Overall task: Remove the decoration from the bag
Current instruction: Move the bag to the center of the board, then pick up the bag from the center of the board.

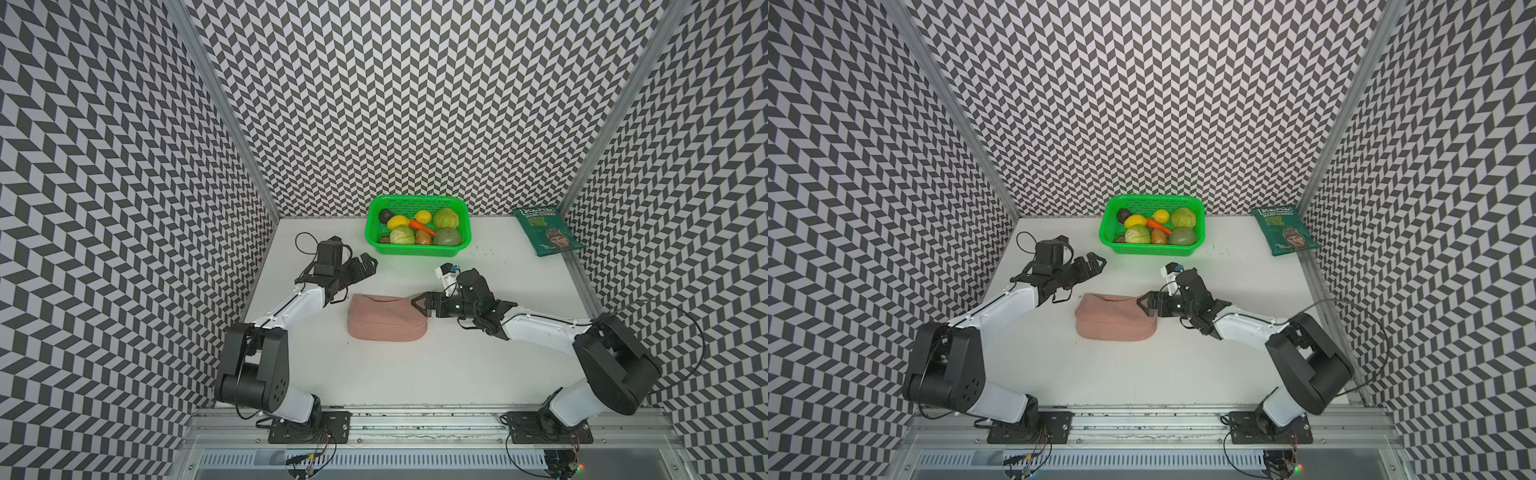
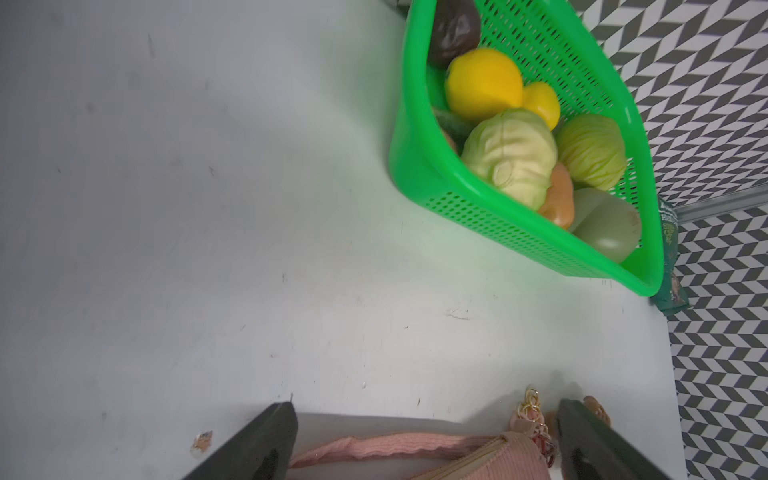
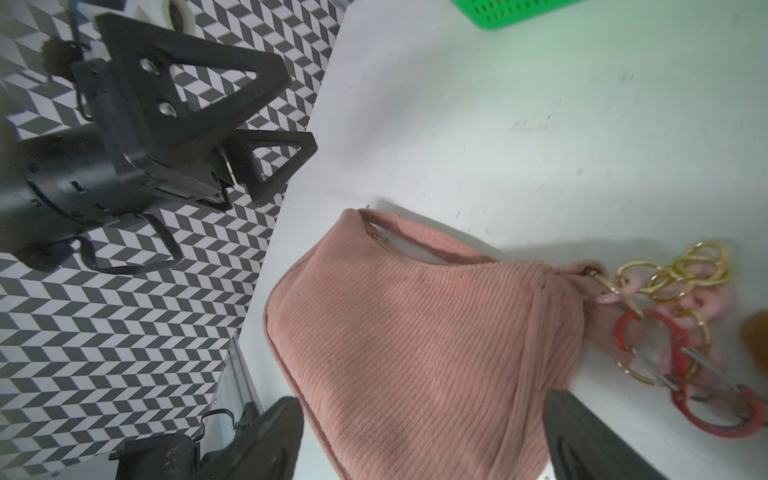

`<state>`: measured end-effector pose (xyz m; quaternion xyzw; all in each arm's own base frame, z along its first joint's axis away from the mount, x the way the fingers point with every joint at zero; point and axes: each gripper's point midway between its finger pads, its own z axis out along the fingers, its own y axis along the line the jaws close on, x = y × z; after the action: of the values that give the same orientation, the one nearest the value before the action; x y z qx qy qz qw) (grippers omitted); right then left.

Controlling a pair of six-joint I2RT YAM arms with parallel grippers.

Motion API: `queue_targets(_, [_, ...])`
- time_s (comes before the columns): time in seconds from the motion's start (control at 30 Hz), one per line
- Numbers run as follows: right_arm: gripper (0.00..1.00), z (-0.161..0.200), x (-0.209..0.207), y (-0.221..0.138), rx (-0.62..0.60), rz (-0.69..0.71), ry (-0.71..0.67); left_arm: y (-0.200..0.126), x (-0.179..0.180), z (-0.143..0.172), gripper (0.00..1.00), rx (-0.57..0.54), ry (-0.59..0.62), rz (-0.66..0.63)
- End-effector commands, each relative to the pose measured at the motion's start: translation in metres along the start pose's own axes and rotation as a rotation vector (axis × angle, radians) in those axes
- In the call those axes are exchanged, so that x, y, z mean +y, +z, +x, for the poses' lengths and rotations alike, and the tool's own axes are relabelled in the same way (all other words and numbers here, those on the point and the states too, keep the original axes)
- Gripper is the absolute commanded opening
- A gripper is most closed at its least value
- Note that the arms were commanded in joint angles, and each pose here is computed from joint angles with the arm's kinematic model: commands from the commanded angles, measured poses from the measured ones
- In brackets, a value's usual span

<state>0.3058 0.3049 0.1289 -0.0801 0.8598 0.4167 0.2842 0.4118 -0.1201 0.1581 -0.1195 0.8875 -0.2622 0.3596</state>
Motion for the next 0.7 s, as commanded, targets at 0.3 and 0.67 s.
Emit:
queue_targets(0.3, [0.90, -0.038, -0.004, -0.003, -0.029, 0.025, -0.096, -0.034, -0.064, -0.010, 1.00, -0.028, 0.026, 0.137])
queue_targets(0.67, [0.77, -0.010, -0.016, 0.022, 0.098, -0.017, -0.089, -0.002, 0.001, 0.028, 1.00, 0.117, 0.109, -0.107])
